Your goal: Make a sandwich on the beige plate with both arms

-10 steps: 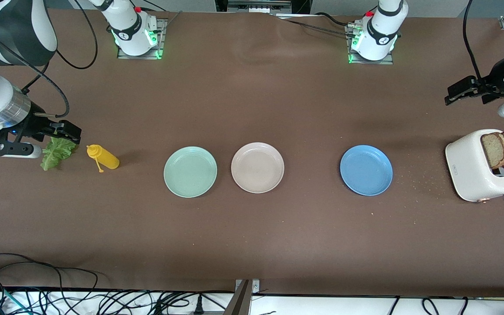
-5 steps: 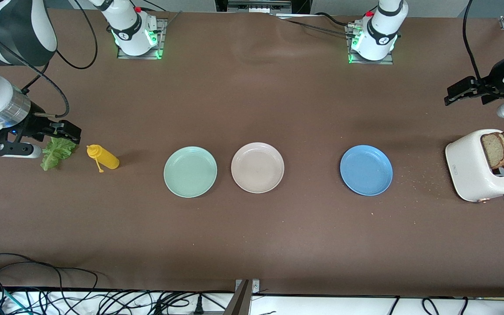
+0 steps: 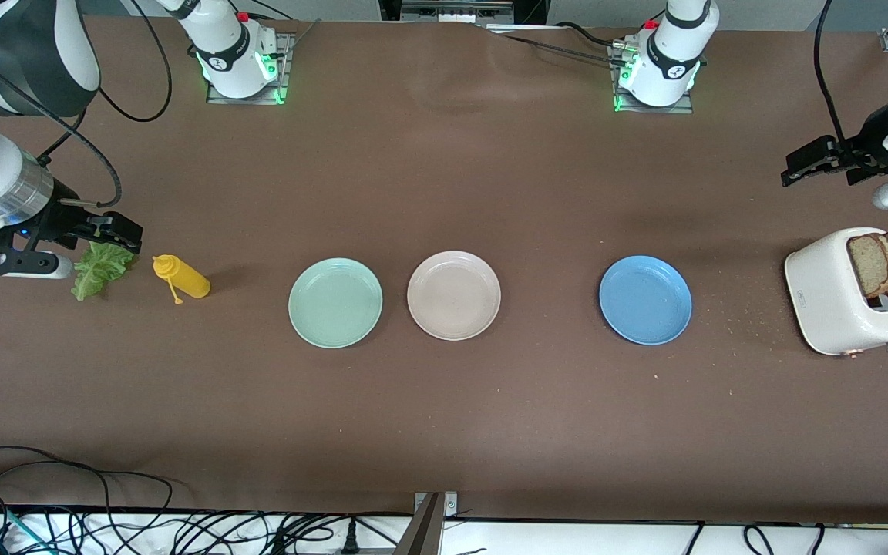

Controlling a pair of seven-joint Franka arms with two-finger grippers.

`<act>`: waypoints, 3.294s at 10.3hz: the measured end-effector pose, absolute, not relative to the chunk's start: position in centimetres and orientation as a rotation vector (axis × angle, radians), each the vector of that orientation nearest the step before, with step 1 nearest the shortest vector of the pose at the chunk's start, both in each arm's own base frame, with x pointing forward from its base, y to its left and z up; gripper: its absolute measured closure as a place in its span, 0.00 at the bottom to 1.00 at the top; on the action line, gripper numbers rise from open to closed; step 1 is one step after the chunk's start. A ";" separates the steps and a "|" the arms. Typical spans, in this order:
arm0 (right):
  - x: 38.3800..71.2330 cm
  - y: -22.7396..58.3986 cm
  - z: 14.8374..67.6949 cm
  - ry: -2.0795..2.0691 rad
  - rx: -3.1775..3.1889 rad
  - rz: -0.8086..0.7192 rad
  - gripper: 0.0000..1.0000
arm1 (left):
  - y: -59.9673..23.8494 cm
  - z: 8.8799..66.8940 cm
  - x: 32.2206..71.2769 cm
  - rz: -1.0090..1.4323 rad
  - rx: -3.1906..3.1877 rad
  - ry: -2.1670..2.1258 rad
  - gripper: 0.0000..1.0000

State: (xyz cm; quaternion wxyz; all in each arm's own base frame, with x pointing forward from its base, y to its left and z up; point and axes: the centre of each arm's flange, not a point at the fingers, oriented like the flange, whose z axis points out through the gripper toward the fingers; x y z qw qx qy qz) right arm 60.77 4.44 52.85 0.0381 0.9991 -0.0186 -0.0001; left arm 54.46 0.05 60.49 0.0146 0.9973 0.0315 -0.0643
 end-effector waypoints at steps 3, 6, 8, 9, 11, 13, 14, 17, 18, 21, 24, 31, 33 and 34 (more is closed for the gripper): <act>60.8 4.4 52.9 -0.057 3.065 0.000 0.00 | 0.0 60.5 54.5 -0.200 3.104 0.098 0.00; 60.8 4.5 52.9 -0.056 3.065 0.000 0.00 | 0.0 60.5 54.5 -0.200 3.104 0.097 0.00; 60.8 4.5 52.8 -0.056 3.065 0.000 0.00 | 0.0 60.5 54.5 -0.200 3.104 0.097 0.00; 60.8 4.5 52.8 -0.056 3.065 0.000 0.00 | 0.0 60.5 54.5 -0.200 3.104 0.097 0.00; 60.8 4.4 52.8 -0.057 3.065 0.000 0.00 | 0.0 60.5 54.5 -0.200 3.104 0.097 0.00; 60.8 4.3 52.8 -0.061 3.065 -0.001 0.00 | 0.0 60.5 54.5 -0.201 3.104 0.097 0.00; 60.8 4.3 52.8 -0.064 3.065 0.000 0.00 | 0.0 60.5 54.5 -0.201 3.104 0.097 0.00; 60.8 4.5 52.8 -0.091 3.092 -0.007 0.00 | 0.0 60.4 54.5 -0.205 3.104 0.097 0.00; 60.8 4.4 52.8 -0.106 3.108 -0.011 0.00 | 0.0 60.4 54.4 -0.207 3.104 0.097 0.00; 60.8 4.0 52.7 -0.121 3.114 -0.015 0.00 | 0.0 60.4 54.4 -0.212 3.104 0.097 0.00; 60.8 4.0 52.7 -0.122 3.114 -0.016 0.00 | 0.0 60.3 54.4 -0.216 3.104 0.097 0.00; 60.9 4.0 52.5 -0.122 3.114 -0.019 0.00 | 0.0 60.3 54.4 -0.217 3.104 0.097 0.00; 60.9 4.0 52.5 -0.122 3.114 -0.020 0.00 | 0.0 60.3 54.4 -0.218 3.104 0.097 0.00; 60.9 4.0 52.5 -0.122 3.114 -0.020 0.00 | 0.0 60.3 54.4 -0.218 3.104 0.097 0.00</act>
